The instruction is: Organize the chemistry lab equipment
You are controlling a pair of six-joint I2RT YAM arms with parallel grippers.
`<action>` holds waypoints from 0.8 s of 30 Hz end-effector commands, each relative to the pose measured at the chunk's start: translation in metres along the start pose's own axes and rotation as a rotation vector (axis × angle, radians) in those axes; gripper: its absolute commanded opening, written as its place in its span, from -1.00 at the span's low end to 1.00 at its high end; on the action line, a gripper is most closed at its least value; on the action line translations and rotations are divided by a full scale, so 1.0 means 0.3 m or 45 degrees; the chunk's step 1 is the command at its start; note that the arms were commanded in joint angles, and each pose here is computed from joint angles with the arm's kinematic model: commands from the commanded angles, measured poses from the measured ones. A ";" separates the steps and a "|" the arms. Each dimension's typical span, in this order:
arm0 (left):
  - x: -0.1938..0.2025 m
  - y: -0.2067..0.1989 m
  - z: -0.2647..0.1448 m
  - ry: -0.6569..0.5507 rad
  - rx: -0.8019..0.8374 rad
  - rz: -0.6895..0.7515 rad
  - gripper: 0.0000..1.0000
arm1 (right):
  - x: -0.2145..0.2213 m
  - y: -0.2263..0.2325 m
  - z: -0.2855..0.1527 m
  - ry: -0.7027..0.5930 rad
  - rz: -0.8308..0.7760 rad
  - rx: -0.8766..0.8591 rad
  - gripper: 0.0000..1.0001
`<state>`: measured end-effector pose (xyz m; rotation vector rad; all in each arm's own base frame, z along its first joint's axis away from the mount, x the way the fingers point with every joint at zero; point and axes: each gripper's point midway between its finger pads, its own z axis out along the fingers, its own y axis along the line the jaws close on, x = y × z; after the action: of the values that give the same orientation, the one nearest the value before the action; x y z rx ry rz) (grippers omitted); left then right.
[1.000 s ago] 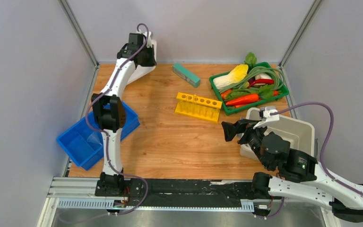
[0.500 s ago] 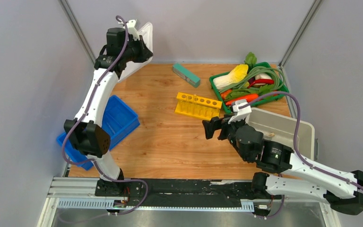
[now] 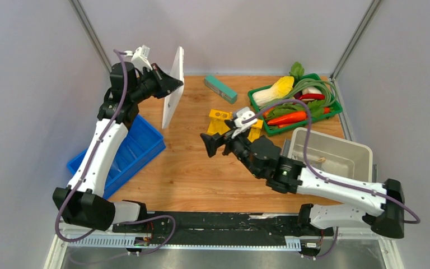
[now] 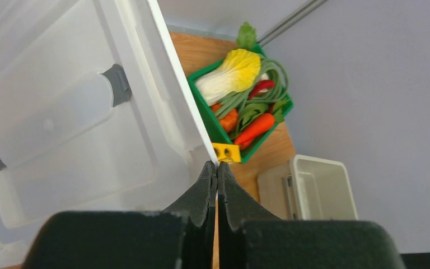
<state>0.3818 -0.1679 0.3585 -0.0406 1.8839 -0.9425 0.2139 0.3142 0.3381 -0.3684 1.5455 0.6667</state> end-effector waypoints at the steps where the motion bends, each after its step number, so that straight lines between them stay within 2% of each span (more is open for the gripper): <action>1: -0.103 -0.226 -0.149 -0.150 0.233 -0.010 -1.00 | -0.124 0.094 0.129 -0.218 -0.050 -0.073 1.00; 5: -0.100 -0.295 -0.246 -0.167 0.279 -0.008 -1.00 | -0.092 0.122 0.233 -0.243 -0.106 -0.070 1.00; 11: -0.100 -0.348 -0.364 -0.263 0.310 -0.001 -1.00 | -0.084 0.240 0.314 -0.378 -0.106 -0.232 0.98; 17: -0.089 -0.390 -0.406 -0.286 0.392 -0.071 -1.00 | -0.109 0.312 0.375 -0.438 -0.065 -0.281 0.97; 24: -0.076 -0.415 -0.445 -0.329 0.471 -0.169 -1.00 | -0.097 0.336 0.494 -0.455 -0.099 -0.193 0.99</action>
<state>0.2635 -0.1657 0.4472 -0.0985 1.5952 -1.2273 0.2645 0.4703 0.3555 -0.4784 1.2238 0.7582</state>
